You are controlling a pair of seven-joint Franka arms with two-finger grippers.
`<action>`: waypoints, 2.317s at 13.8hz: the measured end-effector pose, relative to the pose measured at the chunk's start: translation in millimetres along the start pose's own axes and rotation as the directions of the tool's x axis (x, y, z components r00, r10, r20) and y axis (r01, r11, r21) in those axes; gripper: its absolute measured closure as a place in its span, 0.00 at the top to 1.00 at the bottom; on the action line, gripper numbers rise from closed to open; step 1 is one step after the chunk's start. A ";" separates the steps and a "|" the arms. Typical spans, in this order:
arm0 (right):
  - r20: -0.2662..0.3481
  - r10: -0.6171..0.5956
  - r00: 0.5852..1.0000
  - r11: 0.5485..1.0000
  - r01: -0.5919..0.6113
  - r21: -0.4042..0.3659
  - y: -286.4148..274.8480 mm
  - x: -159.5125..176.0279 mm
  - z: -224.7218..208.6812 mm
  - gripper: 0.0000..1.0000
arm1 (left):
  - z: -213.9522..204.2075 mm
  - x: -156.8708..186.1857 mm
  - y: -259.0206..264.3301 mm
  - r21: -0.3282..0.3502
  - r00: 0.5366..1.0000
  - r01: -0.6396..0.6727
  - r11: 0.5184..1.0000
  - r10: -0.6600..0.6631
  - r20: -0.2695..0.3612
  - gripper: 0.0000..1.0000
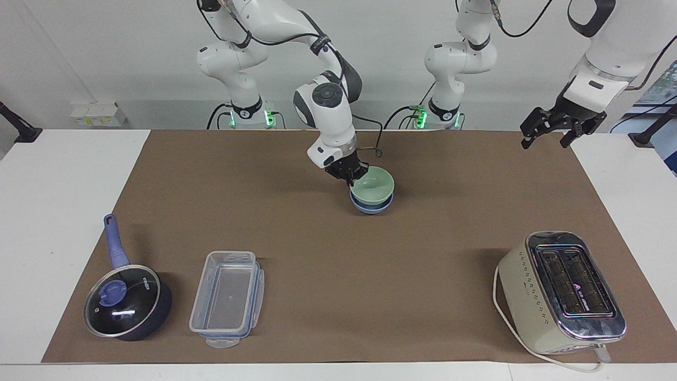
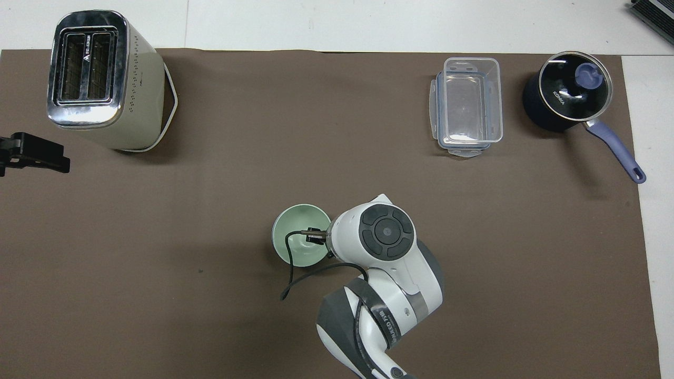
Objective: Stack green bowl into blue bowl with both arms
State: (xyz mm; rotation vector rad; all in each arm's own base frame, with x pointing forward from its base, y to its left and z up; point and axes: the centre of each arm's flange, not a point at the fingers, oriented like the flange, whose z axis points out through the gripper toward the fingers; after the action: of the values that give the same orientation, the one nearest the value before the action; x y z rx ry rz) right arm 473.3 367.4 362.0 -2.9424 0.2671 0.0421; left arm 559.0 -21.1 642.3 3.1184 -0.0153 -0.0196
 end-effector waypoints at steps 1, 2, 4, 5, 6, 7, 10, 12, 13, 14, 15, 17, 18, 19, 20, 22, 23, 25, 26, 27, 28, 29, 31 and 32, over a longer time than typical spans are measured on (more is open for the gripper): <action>-0.001 0.000 1.000 1.000 0.000 0.001 -0.1 0.2 -0.2 0.26 | 0.0 0.0 0.0 0.000 1.000 0.000 1.000 0.000 0.000 1.00; -0.002 0.000 1.000 1.000 0.000 0.002 -0.5 0.6 -1.1 0.39 | 0.0 0.0 0.0 0.000 1.000 0.000 1.000 0.000 0.000 1.00; -0.009 0.001 1.000 1.000 -0.001 0.009 -2.1 2.6 -5.8 0.61 | 0.0 0.0 0.0 0.000 1.000 0.000 1.000 0.000 0.000 1.00; -0.017 0.002 1.000 1.000 -0.002 0.016 -2.9 4.3 -11.1 0.71 | 0.0 0.0 0.0 0.000 1.000 0.000 1.000 0.000 0.000 1.00; -0.029 0.005 1.000 1.000 -0.004 0.025 -2.8 6.7 -19.5 0.83 | 0.0 0.0 0.0 0.000 1.000 0.000 1.000 0.000 0.000 1.00; -0.042 0.011 0.999 0.999 -0.010 0.035 -0.9 10.0 -31.6 0.93 | 0.0 0.0 0.0 0.000 1.000 0.000 1.000 0.000 0.000 1.00; -0.078 0.066 0.995 0.997 -0.062 0.045 29.8 28.0 -91.8 1.00 | 0.0 0.0 0.0 0.000 1.000 0.000 1.000 0.000 0.000 1.00; -0.124 0.098 0.987 0.995 -0.094 0.037 66.5 45.5 -136.0 1.00 | 0.0 0.0 0.0 0.000 1.000 0.000 1.000 0.000 0.000 1.00; -0.149 0.113 0.982 0.993 -0.109 0.037 88.9 56.1 -156.2 1.00 | 0.0 0.0 0.0 0.000 1.000 0.000 1.000 0.000 0.000 1.00; -0.169 0.121 0.978 0.993 -0.116 0.035 114.3 67.6 -174.3 1.00 | 0.0 0.0 0.0 0.000 1.000 0.000 1.000 0.000 0.000 1.00; -0.182 0.116 0.976 0.993 -0.113 0.027 140.8 78.3 -189.9 1.00 | 0.0 0.0 0.0 0.000 1.000 0.000 1.000 0.000 0.000 1.00; -0.188 0.110 0.976 0.994 -0.111 0.007 183.9 96.3 -216.3 1.00 | 0.0 0.0 0.0 0.000 1.000 0.000 1.000 0.000 0.000 1.00; -0.192 0.110 0.975 0.993 -0.114 -0.011 204.5 104.6 -231.7 1.00 | 0.0 0.0 0.0 0.000 1.000 0.000 1.000 0.000 0.000 1.00; -0.200 0.103 0.974 0.993 -0.114 -0.044 222.7 111.0 -247.0 1.00 | 0.0 0.0 0.0 0.000 1.000 0.000 1.000 0.000 0.000 1.00; -0.202 0.097 0.975 0.990 -0.115 -0.079 237.6 114.9 -261.4 1.00 | 0.0 0.0 0.0 0.000 1.000 0.000 1.000 0.000 0.000 1.00; -0.183 0.089 0.979 0.985 -0.114 -0.131 253.6 115.3 -287.3 1.00 | 0.0 0.0 0.0 0.000 1.000 0.000 1.000 0.000 0.000 1.00; -0.166 0.084 0.983 0.984 -0.109 -0.144 256.0 113.8 -300.4 1.00 | 0.0 0.0 0.0 0.000 1.000 0.000 1.000 0.000 0.000 1.00; -0.130 0.073 0.989 0.982 -0.094 -0.165 257.5 114.0 -322.5 1.00 | 0.0 0.0 0.0 0.000 1.000 0.000 1.000 0.000 0.000 1.00; -0.114 0.063 0.992 0.979 -0.084 -0.184 258.2 117.9 -329.5 1.00 | 0.0 0.0 0.0 0.000 1.000 0.000 1.000 0.000 0.000 1.00; -0.107 0.058 0.993 0.978 -0.078 -0.194 257.7 124.2 -333.9 1.00 | 0.0 0.0 0.0 0.000 1.000 0.000 1.000 0.000 0.000 1.00; -0.103 0.056 0.993 0.978 -0.075 -0.196 257.2 130.9 -335.3 1.00 | 0.0 0.0 0.0 0.000 1.000 0.000 1.000 0.000 0.000 1.00; -0.099 0.055 0.994 0.978 -0.073 -0.196 256.9 136.8 -334.0 1.00 | 0.0 0.0 0.0 0.000 1.000 0.000 1.000 0.000 0.000 1.00; -0.087 0.029 0.996 0.979 -0.045 -0.198 256.9 142.5 -330.2 1.00 | 0.0 0.0 0.0 0.000 1.000 0.000 1.000 0.000 0.000 1.00; -0.081 0.016 0.997 0.979 -0.032 -0.200 257.0 142.6 -329.1 1.00 | 0.0 0.0 0.0 0.000 1.000 0.000 1.000 0.000 0.000 1.00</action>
State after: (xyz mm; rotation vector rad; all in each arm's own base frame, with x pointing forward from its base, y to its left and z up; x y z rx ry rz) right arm 570.7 32.2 632.0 -3.1466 0.3282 -0.0470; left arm 559.0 -21.1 642.3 3.1184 -0.0152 -0.0198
